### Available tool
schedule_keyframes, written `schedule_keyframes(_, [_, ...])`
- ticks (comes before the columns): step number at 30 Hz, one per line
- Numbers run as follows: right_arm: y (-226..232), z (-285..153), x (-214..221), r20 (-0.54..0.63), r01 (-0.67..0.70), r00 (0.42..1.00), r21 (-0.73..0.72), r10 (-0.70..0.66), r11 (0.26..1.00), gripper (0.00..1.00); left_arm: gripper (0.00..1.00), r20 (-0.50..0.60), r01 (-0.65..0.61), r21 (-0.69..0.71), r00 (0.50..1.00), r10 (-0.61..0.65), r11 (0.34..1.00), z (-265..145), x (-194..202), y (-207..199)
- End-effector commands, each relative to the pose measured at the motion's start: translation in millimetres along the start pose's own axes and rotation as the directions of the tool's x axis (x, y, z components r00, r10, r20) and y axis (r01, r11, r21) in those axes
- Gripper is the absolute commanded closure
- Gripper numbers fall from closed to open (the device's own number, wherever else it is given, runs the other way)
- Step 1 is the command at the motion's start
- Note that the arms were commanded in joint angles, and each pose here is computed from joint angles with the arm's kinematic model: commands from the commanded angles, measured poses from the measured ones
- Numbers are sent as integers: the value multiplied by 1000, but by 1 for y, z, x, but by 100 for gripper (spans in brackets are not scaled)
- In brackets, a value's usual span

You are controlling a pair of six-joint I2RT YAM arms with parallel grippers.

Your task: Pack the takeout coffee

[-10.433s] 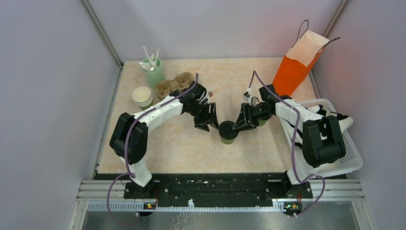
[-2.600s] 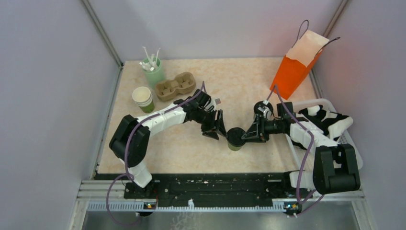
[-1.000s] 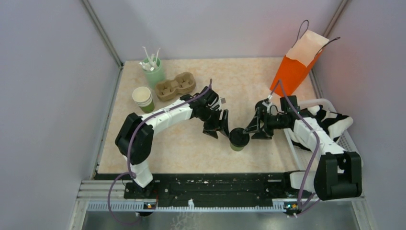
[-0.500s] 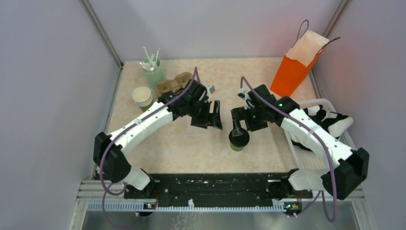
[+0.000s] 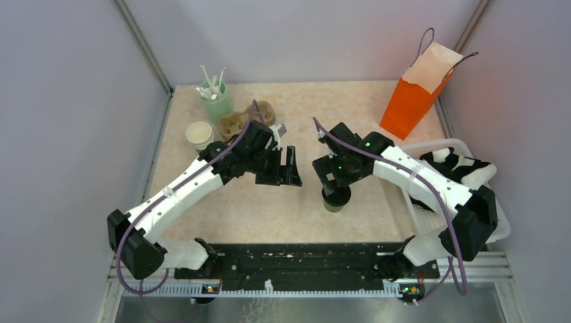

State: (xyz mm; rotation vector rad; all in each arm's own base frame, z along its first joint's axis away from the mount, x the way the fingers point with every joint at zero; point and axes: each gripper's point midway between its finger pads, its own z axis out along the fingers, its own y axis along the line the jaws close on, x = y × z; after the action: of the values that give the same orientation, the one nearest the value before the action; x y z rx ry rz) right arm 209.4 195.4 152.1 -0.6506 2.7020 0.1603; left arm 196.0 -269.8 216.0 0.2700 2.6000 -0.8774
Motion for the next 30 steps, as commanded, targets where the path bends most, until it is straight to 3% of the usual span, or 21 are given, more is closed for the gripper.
schedule_keyframes(1, [12, -4, -12, 44, 13, 999, -20, -12, 1000, 3, 15, 47, 5, 16, 999, -6, 1000, -13, -2, -2])
schedule_keyframes(20, [6, 21, 4, -9, 7, 1000, 93, -7, 996, 6, 14, 63, -10, 17, 998, 9, 1000, -24, 3, -1])
schedule_keyframes(30, [-4, 20, 9, 9, -45, 999, 146, 45, 988, 19, 14, 76, -31, 14, 997, 29, 999, -26, 1, -1])
